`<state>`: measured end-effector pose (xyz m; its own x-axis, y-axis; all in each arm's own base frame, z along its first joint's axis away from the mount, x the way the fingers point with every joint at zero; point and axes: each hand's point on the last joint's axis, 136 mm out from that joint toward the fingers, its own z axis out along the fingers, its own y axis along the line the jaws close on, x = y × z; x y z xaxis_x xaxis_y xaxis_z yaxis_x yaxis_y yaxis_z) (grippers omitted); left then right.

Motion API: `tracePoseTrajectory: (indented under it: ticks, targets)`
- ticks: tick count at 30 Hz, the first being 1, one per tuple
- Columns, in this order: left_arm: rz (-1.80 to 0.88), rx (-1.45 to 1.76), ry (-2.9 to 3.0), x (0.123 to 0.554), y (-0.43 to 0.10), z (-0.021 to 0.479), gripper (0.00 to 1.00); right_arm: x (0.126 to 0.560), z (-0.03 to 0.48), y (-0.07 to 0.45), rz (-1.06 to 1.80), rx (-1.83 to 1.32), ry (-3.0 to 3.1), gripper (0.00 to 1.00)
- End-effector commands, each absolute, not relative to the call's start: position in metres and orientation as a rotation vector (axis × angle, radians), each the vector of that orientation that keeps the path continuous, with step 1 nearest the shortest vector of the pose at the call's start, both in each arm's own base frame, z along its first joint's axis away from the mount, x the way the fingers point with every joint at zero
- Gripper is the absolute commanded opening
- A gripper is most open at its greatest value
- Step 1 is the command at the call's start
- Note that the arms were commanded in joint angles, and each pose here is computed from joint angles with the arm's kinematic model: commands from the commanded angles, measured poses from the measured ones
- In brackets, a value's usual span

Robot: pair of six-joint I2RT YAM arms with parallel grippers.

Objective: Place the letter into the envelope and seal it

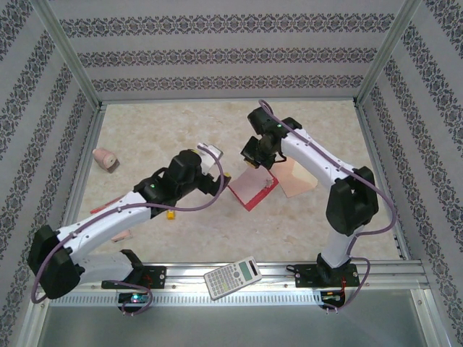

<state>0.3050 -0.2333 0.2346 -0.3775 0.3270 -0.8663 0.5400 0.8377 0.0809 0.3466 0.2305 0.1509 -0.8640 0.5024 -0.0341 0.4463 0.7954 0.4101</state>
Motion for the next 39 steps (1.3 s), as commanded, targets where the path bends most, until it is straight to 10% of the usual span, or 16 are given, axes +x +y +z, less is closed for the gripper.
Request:
tracePoseTrajectory:
  ticks: [1, 39]
  targets:
    - [-0.331, 0.485, 1.987, 0.310, -0.216, 0.269, 1.00, 0.356, 0.165, 0.220, 0.588, 0.581, 2.751, 0.00]
    - [-0.982, 0.539, 2.091, 0.378, -0.204, 0.269, 1.00, 0.328, 0.311, 0.296, 1.467, -0.346, 2.074, 0.00]
